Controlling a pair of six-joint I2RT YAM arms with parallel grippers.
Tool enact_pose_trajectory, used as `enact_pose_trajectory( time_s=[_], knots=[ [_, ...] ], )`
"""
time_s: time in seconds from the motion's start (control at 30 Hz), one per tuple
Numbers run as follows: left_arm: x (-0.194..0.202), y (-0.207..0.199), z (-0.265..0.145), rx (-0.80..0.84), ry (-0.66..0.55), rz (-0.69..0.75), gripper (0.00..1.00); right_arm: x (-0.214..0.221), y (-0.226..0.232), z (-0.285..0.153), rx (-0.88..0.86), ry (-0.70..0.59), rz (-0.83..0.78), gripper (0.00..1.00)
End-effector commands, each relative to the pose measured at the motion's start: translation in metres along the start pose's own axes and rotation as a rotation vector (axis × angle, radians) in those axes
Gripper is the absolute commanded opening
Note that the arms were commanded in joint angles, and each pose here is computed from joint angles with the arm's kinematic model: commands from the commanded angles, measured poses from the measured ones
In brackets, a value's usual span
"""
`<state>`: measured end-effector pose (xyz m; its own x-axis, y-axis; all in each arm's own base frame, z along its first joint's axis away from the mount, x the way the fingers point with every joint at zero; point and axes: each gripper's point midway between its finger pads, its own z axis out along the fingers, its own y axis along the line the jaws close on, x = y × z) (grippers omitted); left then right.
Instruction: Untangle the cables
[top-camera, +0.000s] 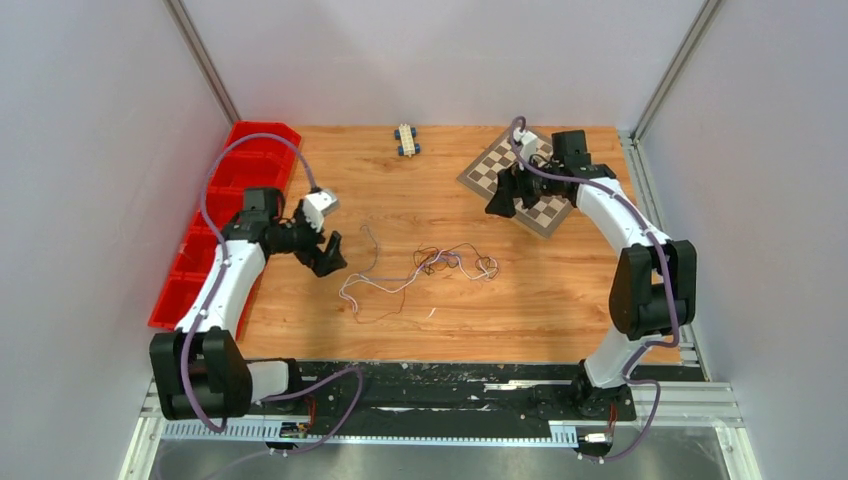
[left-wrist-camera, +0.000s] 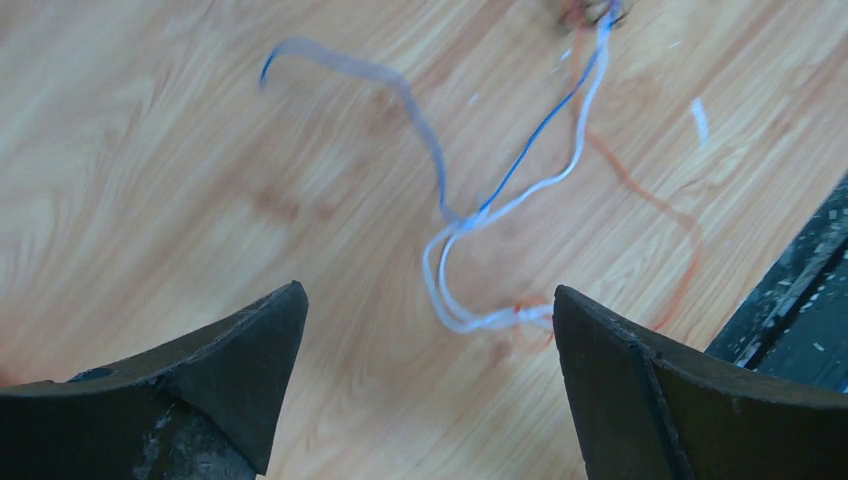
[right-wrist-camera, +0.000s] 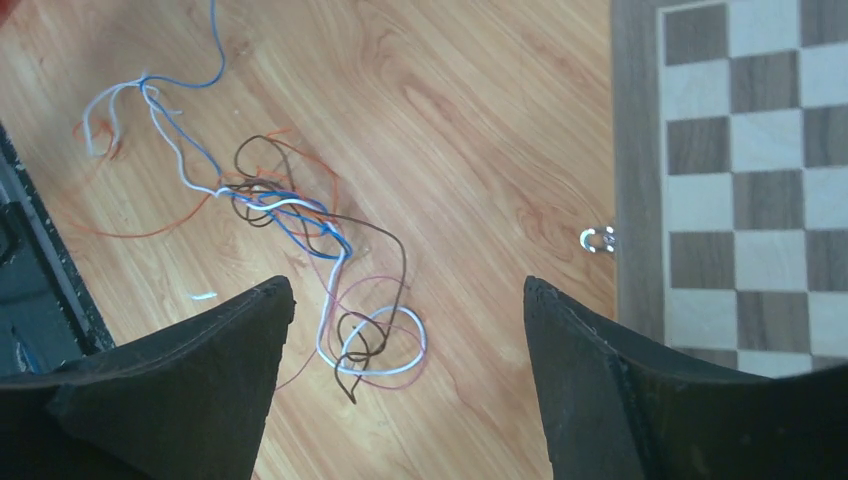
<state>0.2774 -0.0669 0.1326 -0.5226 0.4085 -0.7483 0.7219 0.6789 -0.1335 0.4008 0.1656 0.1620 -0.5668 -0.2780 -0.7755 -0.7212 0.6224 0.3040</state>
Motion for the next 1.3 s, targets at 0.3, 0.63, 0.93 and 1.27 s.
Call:
enact_pose_trajectory(
  time_s=[0.3, 0.63, 0.93, 1.27],
  knots=[
    [-0.089, -0.063, 0.162, 0.332, 0.015, -0.210, 0.77, 0.031, 0.061, 0.048, -0.254, 0.124, 0.184, 0.61],
    [-0.064, -0.084, 0.210, 0.416, 0.127, -0.408, 0.58, 0.080, 0.090, 0.094, -0.241, 0.249, 0.262, 0.70],
    [-0.056, -0.098, 0.204, 0.474, 0.127, -0.466, 0.13, 0.115, 0.077, 0.143, -0.088, 0.349, 0.210, 0.66],
    [-0.108, -0.043, 0.097, 0.349, -0.091, -0.401, 0.00, 0.155, 0.018, 0.077, 0.162, 0.440, 0.095, 0.00]
  ],
)
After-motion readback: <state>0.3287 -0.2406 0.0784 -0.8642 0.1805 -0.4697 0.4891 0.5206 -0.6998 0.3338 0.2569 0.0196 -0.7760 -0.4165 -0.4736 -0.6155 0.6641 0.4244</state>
